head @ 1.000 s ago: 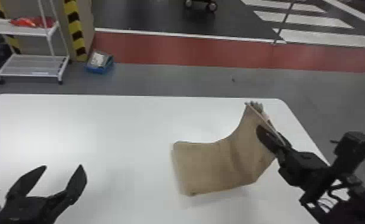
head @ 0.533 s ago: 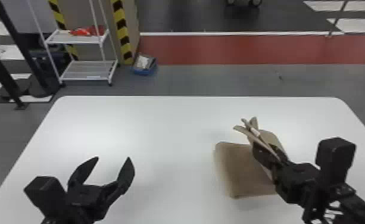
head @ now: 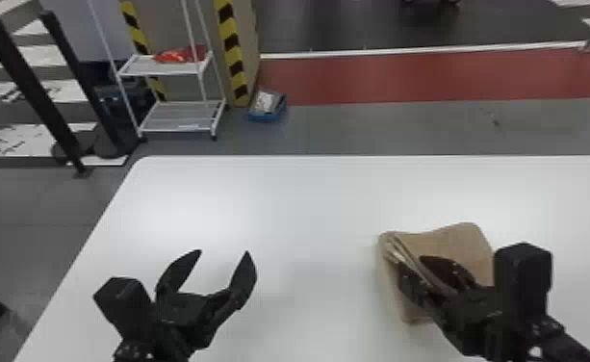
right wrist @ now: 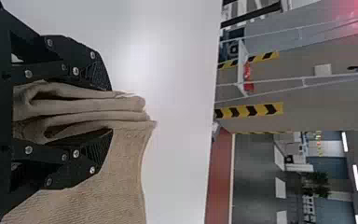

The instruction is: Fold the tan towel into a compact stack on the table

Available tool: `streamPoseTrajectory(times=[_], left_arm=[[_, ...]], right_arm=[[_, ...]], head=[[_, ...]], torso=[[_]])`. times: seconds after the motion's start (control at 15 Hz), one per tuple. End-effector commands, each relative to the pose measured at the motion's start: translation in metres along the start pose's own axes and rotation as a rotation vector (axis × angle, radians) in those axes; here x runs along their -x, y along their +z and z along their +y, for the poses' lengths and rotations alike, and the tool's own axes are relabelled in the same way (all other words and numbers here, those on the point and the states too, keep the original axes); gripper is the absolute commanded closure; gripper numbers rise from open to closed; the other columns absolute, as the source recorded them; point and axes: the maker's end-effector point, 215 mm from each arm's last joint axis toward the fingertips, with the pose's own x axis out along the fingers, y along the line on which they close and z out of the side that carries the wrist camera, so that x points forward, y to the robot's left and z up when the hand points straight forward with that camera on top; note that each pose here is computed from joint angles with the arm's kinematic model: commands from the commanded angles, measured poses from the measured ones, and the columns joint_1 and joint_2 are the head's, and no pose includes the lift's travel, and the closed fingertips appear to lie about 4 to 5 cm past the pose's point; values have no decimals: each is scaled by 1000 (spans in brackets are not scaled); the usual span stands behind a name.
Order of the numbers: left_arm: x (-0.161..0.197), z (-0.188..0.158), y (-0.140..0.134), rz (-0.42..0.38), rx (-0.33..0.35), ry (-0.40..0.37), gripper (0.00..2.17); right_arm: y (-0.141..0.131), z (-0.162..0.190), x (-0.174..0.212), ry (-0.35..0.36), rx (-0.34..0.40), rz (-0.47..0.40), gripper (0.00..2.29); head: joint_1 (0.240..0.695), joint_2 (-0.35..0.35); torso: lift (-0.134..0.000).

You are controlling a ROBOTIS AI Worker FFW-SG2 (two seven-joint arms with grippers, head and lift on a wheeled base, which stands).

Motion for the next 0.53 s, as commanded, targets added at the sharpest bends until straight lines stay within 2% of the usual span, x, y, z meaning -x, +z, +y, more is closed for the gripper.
streamPoseTrajectory(times=[0.0,0.2,0.27,0.33,0.4,0.47], left_arm=[[0,-2,0,0,4,-3,66],[0,-3,-1,1,4,-4,66],[-1,-4,-1,0,4,-6,66],[-1,-4,-1,0,5,-7,66],[-1,-5,0,-1,5,-9,66],[-1,-6,-1,2,6,-10,66]], right_arm=[[35,-7,8,-3,-24,-137,60],[30,-29,10,-46,-36,-125,167],[18,-41,7,-73,-43,-82,383],[2,-51,3,-94,-42,-29,694],[-10,-60,0,-111,-40,6,1045],[-17,-66,-5,-119,-40,24,1534]], head=[[695,137],[695,118],[695,110],[695,103],[695,93],[695,84]], torso=[[-113],[-113],[-113],[-113],[-113],[-113]])
